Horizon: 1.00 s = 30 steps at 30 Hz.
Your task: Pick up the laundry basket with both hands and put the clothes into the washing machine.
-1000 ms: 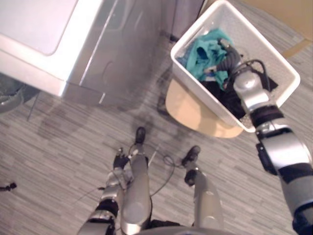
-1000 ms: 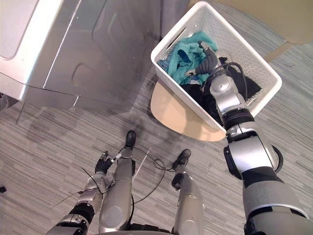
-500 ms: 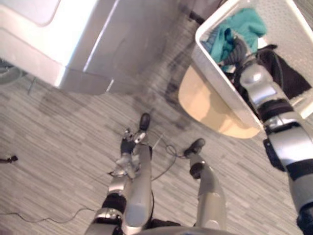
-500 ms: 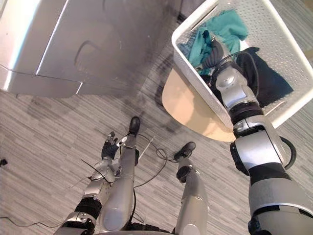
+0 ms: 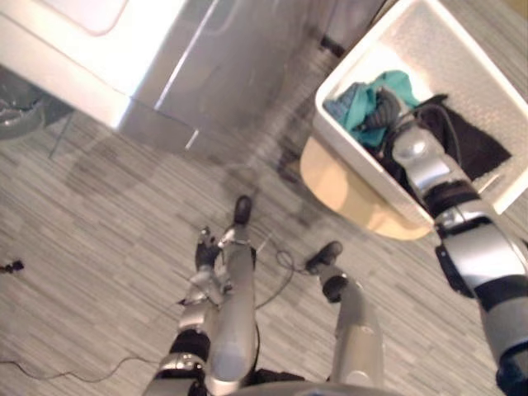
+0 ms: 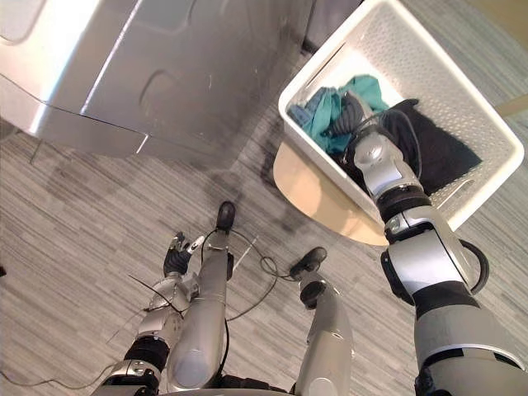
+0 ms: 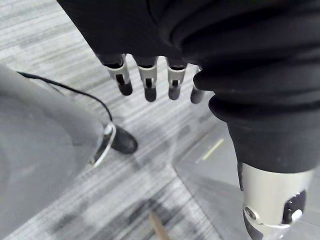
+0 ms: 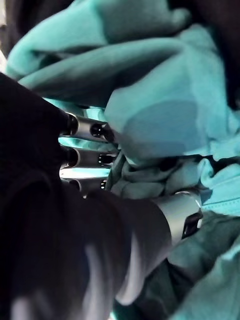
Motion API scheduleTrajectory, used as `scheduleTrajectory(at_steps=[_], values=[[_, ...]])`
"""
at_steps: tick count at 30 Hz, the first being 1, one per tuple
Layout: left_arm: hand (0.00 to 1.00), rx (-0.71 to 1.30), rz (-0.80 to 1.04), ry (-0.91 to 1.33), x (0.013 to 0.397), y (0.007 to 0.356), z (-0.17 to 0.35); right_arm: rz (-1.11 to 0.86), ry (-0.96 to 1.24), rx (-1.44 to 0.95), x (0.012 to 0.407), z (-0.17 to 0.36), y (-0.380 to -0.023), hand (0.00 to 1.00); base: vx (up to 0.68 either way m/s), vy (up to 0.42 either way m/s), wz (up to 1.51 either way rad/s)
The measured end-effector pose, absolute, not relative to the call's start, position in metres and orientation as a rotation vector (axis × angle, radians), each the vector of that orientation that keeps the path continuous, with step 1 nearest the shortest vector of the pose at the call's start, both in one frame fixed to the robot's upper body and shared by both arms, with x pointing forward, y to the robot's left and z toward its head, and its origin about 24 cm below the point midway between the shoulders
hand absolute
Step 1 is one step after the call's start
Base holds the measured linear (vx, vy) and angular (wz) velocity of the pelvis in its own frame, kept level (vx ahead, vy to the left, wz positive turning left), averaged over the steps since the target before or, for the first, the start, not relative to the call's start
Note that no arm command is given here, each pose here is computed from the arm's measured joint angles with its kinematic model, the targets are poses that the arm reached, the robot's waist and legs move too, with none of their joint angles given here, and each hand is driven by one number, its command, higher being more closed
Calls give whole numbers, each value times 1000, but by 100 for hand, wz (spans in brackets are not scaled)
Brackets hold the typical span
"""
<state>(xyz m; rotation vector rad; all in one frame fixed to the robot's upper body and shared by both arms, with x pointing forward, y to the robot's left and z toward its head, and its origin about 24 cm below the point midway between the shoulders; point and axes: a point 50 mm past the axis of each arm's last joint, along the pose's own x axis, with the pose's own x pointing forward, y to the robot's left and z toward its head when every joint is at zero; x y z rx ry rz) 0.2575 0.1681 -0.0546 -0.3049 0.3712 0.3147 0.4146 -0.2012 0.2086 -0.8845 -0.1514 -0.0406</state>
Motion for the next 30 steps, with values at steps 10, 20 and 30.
scheduleTrajectory(at_steps=[10, 20, 30], values=[[0, -264, 383, 538, 213, 188, -92, -180, -328, -108, 371, 196, -241, 100, 17, -22, 2], [0, -187, 113, 450, 209, 148, -71, -319, -362, -18, 353, 193, -283, 100, 92, -8, 7], [0, -198, -88, -96, 280, 116, 56, -213, -521, -37, 372, 259, -249, 100, 5, -3, -36]])
